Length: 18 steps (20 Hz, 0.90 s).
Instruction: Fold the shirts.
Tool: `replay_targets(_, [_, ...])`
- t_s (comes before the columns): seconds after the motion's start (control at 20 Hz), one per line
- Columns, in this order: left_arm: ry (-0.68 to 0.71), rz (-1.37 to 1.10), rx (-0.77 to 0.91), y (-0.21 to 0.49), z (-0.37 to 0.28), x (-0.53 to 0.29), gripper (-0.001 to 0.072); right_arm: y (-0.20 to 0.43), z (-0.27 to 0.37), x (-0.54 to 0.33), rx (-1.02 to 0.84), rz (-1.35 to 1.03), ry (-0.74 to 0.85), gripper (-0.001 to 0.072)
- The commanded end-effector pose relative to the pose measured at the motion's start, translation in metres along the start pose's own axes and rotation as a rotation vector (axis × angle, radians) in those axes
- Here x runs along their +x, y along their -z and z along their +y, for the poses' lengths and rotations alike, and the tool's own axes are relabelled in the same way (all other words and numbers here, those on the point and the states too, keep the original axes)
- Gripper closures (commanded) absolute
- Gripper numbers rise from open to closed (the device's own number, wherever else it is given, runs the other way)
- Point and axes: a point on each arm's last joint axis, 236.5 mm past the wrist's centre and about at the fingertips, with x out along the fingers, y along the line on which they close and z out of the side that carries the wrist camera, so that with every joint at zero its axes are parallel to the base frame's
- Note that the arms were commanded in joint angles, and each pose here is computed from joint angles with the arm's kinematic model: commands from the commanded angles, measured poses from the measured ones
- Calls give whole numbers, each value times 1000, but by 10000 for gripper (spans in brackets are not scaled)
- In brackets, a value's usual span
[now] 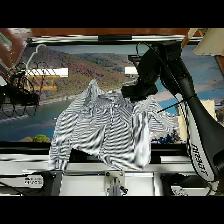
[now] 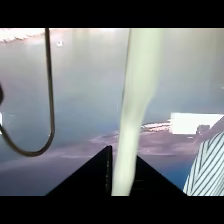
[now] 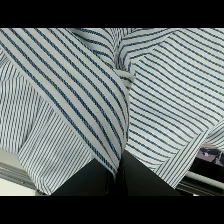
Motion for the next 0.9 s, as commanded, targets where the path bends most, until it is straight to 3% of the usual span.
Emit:
replay_targets(0.0, [-25, -110, -17, -16, -2, -44, 667, -1, 0, 0, -12, -2, 0, 631])
replay_targets(0.2, [-21, -241, 85, -23, -50, -109, 666, -3, -8, -1, -18, -11, 34, 631])
replay_targets(0.45, [32, -223, 449, 25, -180, -144, 667, -5, -22, -1, -10, -21, 91, 631])
replay_targets(0.6, [-86, -120, 592, 72, -199, -131, 667, -8, -38, -4, -1, -34, 161, 631])
replay_targets(0.85, [-76, -35, 691, 141, -218, -110, 667, -11, -57, -7, 17, -45, 220, 631])
